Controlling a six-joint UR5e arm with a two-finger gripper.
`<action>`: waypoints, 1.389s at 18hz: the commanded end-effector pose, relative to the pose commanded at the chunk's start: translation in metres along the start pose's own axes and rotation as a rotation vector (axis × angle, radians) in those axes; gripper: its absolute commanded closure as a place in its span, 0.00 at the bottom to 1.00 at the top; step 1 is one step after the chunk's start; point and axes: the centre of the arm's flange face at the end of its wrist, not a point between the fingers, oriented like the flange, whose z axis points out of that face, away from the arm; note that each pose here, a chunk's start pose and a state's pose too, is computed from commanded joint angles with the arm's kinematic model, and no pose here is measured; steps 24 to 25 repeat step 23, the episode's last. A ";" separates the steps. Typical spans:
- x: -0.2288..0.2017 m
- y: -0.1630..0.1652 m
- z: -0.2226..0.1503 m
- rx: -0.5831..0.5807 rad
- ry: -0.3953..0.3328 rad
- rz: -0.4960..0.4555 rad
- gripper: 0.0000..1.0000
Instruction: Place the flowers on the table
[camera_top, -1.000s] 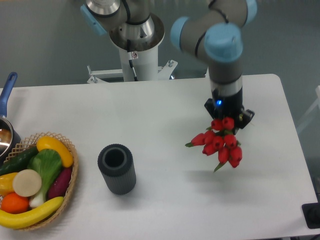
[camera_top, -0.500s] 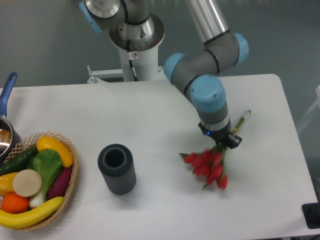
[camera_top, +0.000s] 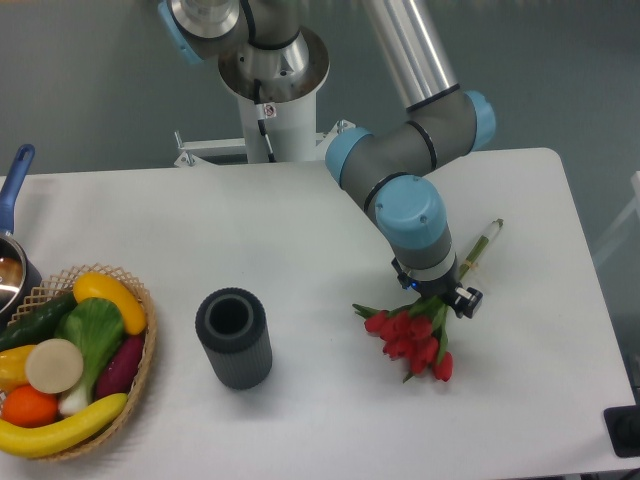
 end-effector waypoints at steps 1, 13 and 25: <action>-0.006 0.001 -0.006 0.029 -0.007 -0.055 0.00; -0.052 0.128 -0.093 0.228 0.022 0.036 0.00; -0.047 0.218 -0.102 0.294 0.050 0.223 0.00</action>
